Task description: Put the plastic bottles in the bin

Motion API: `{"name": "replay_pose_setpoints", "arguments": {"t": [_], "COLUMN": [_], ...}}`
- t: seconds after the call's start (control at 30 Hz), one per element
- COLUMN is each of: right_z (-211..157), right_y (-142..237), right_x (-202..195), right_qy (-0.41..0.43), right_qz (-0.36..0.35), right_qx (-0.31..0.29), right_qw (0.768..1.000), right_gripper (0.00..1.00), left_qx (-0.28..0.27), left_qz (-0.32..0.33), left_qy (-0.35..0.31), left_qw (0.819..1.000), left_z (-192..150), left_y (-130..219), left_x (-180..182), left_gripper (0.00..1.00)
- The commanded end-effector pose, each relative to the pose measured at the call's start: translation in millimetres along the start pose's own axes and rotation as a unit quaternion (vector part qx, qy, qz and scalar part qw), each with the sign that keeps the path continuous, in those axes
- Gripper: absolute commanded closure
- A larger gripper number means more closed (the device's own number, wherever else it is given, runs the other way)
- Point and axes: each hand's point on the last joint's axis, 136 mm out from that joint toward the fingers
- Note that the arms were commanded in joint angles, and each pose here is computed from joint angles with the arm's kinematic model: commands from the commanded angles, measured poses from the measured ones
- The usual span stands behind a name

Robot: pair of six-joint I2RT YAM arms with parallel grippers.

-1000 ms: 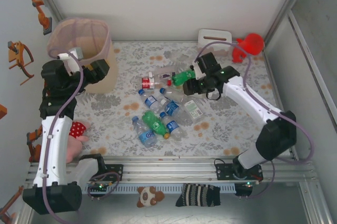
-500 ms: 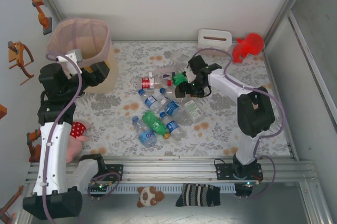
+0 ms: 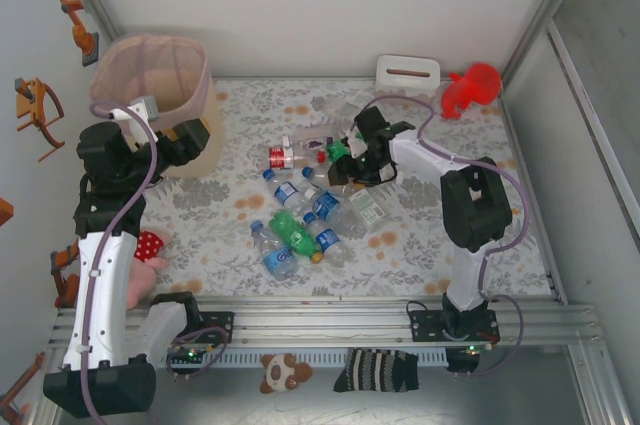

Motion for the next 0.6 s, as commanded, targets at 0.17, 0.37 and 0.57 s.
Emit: {"name": "replay_pose_setpoints", "arguments": {"t": [0.17, 0.37, 0.57], "right_z": [6, 9, 11], "right_y": [8, 30, 67], "right_x": [3, 11, 26], "right_qy": [-0.007, 0.002, 0.019], "right_qz": [0.0, -0.007, -0.012], "right_qx": [-0.01, -0.036, -0.08], "right_qw": [1.0, 0.999, 0.997], "right_gripper": [0.5, 0.54, 0.54], "left_qx": [-0.01, -0.016, -0.025], "left_qz": [-0.019, -0.026, -0.034], "left_qy": [-0.003, -0.004, 0.008], "left_qw": [1.0, 1.0, 0.999], "left_z": [3, 4, 9], "left_y": [3, 4, 1], "left_x": [-10, -15, -20], "left_gripper": [0.23, 0.24, 0.26]}}
Point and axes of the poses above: each hand's point on the last joint's axis, 136 mm out from that joint toward the fingers, its own y axis back along the fingers, its own x axis along the line the jaws close on, z = x × y, and after that the axes turned 3 degrees about -y, right-handed
